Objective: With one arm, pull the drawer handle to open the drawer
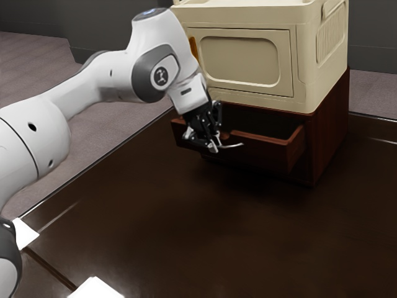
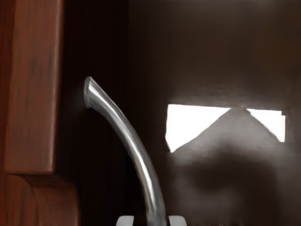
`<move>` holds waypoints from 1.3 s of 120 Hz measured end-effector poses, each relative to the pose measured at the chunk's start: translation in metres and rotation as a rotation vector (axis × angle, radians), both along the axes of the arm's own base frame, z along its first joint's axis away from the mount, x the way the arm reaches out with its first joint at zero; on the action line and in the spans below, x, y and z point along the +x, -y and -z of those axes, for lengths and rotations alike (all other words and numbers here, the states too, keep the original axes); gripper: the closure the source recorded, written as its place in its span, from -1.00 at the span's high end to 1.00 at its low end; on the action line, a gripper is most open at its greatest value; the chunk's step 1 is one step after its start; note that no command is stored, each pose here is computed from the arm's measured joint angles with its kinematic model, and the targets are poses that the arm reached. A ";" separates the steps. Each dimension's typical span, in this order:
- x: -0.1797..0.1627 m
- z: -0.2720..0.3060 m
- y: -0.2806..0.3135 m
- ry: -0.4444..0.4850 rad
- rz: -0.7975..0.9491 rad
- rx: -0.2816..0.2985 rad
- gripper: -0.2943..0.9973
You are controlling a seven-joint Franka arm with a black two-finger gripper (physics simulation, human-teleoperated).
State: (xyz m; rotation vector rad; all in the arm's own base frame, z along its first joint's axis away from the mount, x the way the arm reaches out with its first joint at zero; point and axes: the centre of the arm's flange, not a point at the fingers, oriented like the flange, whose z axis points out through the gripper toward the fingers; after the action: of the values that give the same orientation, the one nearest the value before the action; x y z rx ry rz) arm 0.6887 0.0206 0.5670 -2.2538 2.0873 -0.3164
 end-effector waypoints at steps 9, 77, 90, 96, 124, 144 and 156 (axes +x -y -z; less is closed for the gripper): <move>-0.004 0.002 0.001 -0.014 -0.009 -0.004 -0.51; -0.062 0.000 0.005 -0.053 -0.056 -0.031 -0.53; -0.073 -0.002 0.005 -0.048 -0.063 -0.035 -0.51; -0.079 -0.003 0.005 -0.045 -0.066 -0.036 -0.51; -0.102 -0.015 0.005 -0.016 -0.080 -0.043 -0.49; -0.123 -0.055 0.009 0.060 -0.078 -0.046 -0.29; -0.138 -0.086 0.017 0.113 -0.065 -0.045 0.02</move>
State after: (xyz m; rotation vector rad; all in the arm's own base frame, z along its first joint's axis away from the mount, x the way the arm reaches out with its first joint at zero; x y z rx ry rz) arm 0.5503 0.0037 0.6529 -2.2651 1.9668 -0.4805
